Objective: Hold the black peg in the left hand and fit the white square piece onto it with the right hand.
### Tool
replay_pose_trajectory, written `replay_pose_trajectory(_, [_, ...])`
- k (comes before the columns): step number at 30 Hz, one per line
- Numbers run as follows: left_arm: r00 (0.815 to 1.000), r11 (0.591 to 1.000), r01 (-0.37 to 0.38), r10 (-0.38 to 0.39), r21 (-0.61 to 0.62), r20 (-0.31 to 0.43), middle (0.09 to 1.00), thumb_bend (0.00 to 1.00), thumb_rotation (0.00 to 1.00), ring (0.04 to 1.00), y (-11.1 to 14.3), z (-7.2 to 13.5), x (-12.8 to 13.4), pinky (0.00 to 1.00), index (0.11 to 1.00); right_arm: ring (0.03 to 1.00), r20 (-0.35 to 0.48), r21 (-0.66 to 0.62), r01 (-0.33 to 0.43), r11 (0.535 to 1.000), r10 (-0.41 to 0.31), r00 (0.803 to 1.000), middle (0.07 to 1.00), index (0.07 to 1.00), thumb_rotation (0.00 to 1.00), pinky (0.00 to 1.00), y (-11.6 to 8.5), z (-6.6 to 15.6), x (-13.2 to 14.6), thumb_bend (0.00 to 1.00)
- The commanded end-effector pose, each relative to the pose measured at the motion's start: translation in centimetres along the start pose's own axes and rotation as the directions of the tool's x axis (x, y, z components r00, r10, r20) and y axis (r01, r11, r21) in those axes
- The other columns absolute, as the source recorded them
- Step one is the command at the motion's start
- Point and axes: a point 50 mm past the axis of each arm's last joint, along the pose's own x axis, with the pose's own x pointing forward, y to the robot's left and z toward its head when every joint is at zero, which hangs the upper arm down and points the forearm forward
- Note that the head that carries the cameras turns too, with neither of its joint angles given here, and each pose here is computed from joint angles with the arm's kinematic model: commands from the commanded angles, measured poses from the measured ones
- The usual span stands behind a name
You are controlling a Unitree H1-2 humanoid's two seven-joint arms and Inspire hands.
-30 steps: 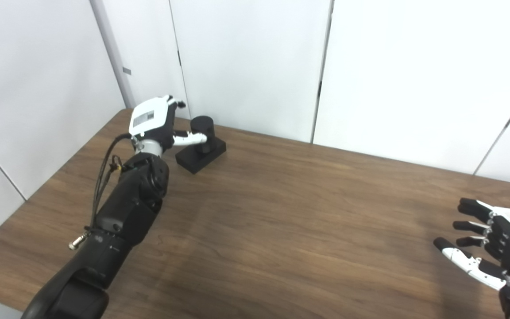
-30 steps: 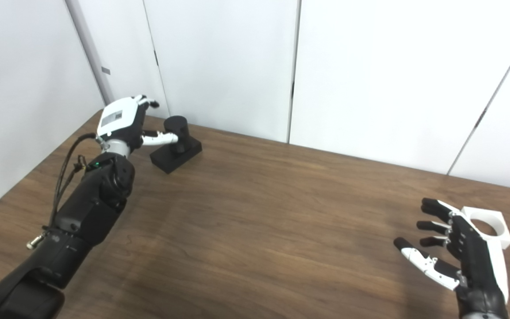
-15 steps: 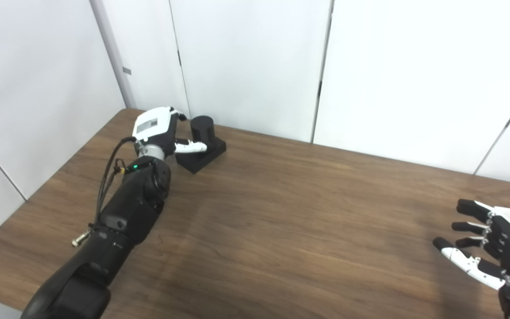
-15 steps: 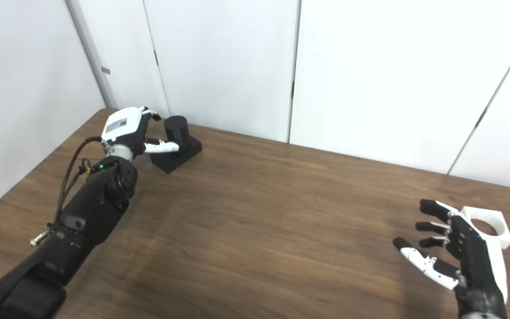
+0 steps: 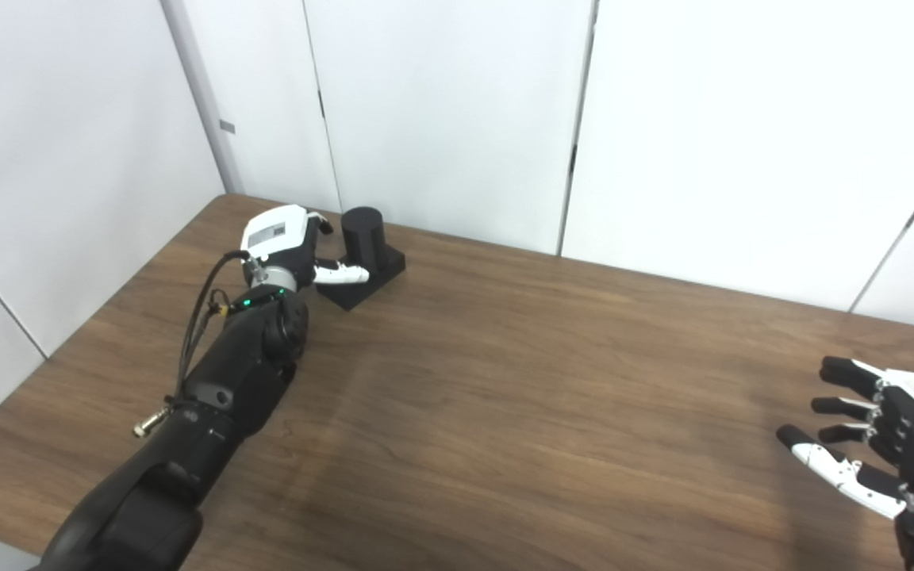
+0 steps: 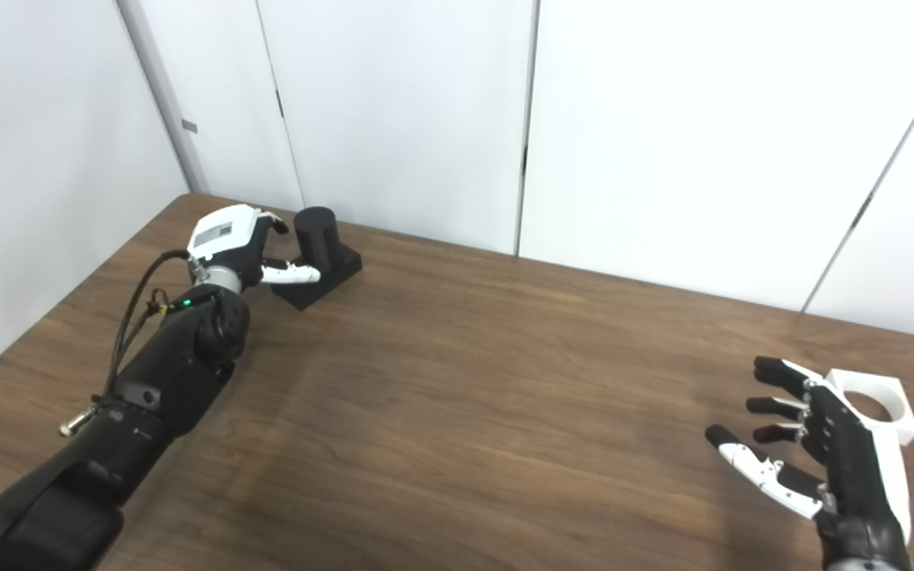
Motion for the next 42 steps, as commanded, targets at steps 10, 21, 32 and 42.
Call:
replay_pose_trajectory(10, [1.0,0.999,-0.014,0.014,0.052,0.004,0.938,0.98,0.57,0.969,1.1,1.5,1.2,0.88,0.798,0.662,0.077,0.008,0.025,1.0,-0.026,0.997,0.768,0.748,0.0,0.53,-0.7,1.6,0.4,0.52])
replay_pose_trajectory(21, [1.0,0.998,0.013,-0.013,0.062,0.002,0.935,0.95,0.54,0.964,0.1,1.4,1.2,0.86,0.806,0.65,0.073,0.017,0.03,0.999,-0.031,0.997,0.772,0.742,0.0,0.52,-0.8,1.5,0.4,0.52])
replay_pose_trajectory(32, [1.0,0.995,0.028,-0.027,0.094,-0.01,0.917,0.9,0.49,0.954,-0.1,0.9,1.4,0.86,0.763,0.635,0.069,0.019,0.03,0.999,-0.032,0.997,0.77,0.738,0.0,0.5,-0.9,1.6,0.3,0.52])
replay_pose_trajectory(42, [0.997,0.995,0.074,-0.076,0.069,0.033,0.88,0.78,0.31,0.932,0.3,0.5,1.1,0.84,0.592,0.633,0.068,0.021,0.033,0.999,-0.034,0.997,0.762,0.733,0.0,0.51,-1.0,1.5,0.3,0.52])
